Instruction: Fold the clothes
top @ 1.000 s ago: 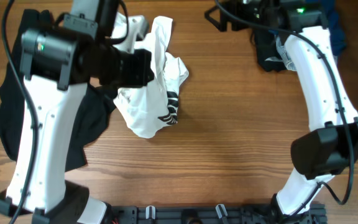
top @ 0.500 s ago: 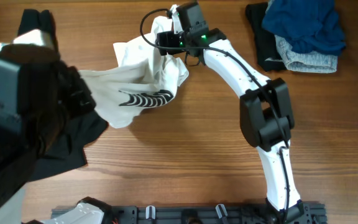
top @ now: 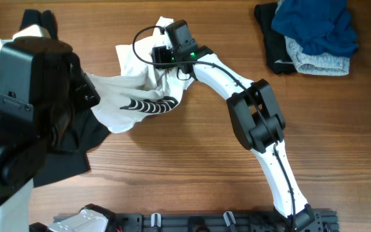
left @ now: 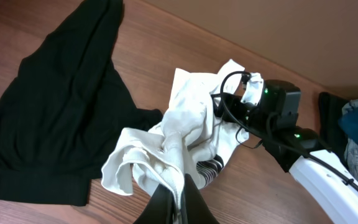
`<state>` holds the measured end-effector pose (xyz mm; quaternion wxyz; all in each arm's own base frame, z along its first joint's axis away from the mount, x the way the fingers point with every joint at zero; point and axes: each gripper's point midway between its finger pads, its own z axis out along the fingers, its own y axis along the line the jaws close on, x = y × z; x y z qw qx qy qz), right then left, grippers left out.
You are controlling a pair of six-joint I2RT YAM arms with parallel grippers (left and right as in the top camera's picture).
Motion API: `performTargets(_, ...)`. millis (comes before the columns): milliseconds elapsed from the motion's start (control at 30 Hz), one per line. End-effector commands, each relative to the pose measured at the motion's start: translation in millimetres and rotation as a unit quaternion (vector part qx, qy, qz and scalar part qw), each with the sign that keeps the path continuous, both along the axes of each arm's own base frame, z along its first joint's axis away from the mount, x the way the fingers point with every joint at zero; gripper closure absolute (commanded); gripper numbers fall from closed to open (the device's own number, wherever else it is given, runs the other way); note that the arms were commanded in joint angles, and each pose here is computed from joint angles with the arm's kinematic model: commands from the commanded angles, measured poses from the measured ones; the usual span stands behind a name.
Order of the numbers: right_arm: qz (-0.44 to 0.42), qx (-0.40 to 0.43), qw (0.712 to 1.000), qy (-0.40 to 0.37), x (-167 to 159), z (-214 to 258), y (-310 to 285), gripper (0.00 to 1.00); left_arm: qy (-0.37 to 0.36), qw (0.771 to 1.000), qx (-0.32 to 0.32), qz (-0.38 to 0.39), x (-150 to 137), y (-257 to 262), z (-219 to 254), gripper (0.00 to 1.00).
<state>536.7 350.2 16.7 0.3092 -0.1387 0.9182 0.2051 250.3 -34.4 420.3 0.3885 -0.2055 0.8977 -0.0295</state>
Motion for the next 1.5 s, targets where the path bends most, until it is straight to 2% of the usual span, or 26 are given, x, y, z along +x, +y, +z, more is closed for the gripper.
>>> performTargets(0,-0.030,-0.033,0.998,0.036,-6.4,-26.1,-17.4,0.56,-0.002,1.000,0.004,0.018,3.7,4.7,-0.2,0.96)
performTargets(33,-0.036,-0.049,0.997,0.048,-10.4,-31.7,-25.1,0.66,-0.001,1.000,0.005,0.018,4.6,4.5,-0.9,0.96)
performTargets(67,-0.043,-0.069,0.995,0.064,-15.8,-38.4,-35.1,0.80,0.001,1.000,0.006,0.018,5.6,4.0,-1.7,0.96)
performTargets(133,-0.064,-0.116,0.986,0.103,-28.2,-52.4,-63.1,0.96,0.005,1.000,0.008,0.018,8.4,2.9,-3.9,0.96)
performTargets(200,-0.109,-0.161,0.963,0.187,-49.7,-64.0,-118.4,0.96,0.016,1.000,0.011,0.017,14.5,-0.3,-9.4,0.96)
performTargets(300,-0.176,-0.181,0.928,0.273,-71.2,-61.8,-178.2,0.96,0.030,0.999,0.016,0.016,22.4,-3.5,-16.4,0.96)
performTargets(433,-0.229,-0.180,0.892,0.344,-90.7,-38.3,-243.8,0.96,0.056,0.998,0.025,0.014,36.6,-10.5,-31.0,0.96)
performTargets(500,-0.226,-0.166,0.890,0.360,-96.0,-19.2,-263.0,0.96,0.070,0.997,0.031,0.014,42.5,-12.9,-39.3,0.96)
performTargets(600,-0.149,-0.101,0.916,0.358,-101.3,25.4,-264.2,0.96,0.109,0.993,0.047,0.014,48.4,-15.2,-62.8,0.96)
performTargets(667,-0.101,-0.070,0.935,0.332,-101.9,56.3,-258.3,0.89,0.135,0.989,0.058,0.014,49.3,-15.5,-78.7,0.96)
performTargets(700,-0.092,-0.065,0.944,0.309,-100.5,75.6,-258.1,0.76,0.153,0.986,0.066,0.014,49.3,-15.5,-90.3,0.96)
performTargets(733,-0.083,-0.062,0.957,0.273,-96.7,99.3,-258.3,0.55,0.167,0.983,0.072,0.014,49.0,-15.4,-99.9,0.96)
performTargets(767,-0.079,-0.059,0.965,0.242,-91.8,116.5,-257.8,0.41,0.176,0.981,0.075,0.014,48.8,-15.4,-106.6,0.96)
performTargets(800,-0.071,-0.057,0.975,0.205,-85.2,133.8,-255.8,0.32,0.183,0.980,0.078,0.013,49.1,-15.5,-112.6,0.96)
performTargets(867,-0.052,-0.053,0.990,0.118,-65.5,167.5,-248.0,0.23,0.195,0.977,0.084,0.013,49.6,-15.7,-123.9,0.96)
performTargets(933,-0.044,-0.048,0.995,0.075,-51.0,178.4,-237.5,0.21,0.199,0.976,0.085,0.013,49.9,-15.8,-127.6,0.96)
performTargets(1033,-0.029,-0.048,0.997,0.059,-34.9,163.7,-216.0,0.20,0.196,0.977,0.084,0.014,50.5,-15.9,-126.9,0.96)
performTargets(1300,-0.018,-0.101,0.992,0.072,-4.2,78.9,-207.8,0.24,0.190,0.978,0.081,0.014,52.5,-16.8,-125.6,0.96)
performTargets(1333,-0.009,-0.107,0.992,0.072,-2.1,69.7,-207.6,0.27,0.188,0.979,0.080,0.014,53.4,-17.2,-125.3,0.96)
performTargets(1467,0.052,-0.123,0.989,0.059,1.9,41.9,-195.3,0.28,0.177,0.981,0.076,0.014,58.4,-19.1,-123.7,0.96)
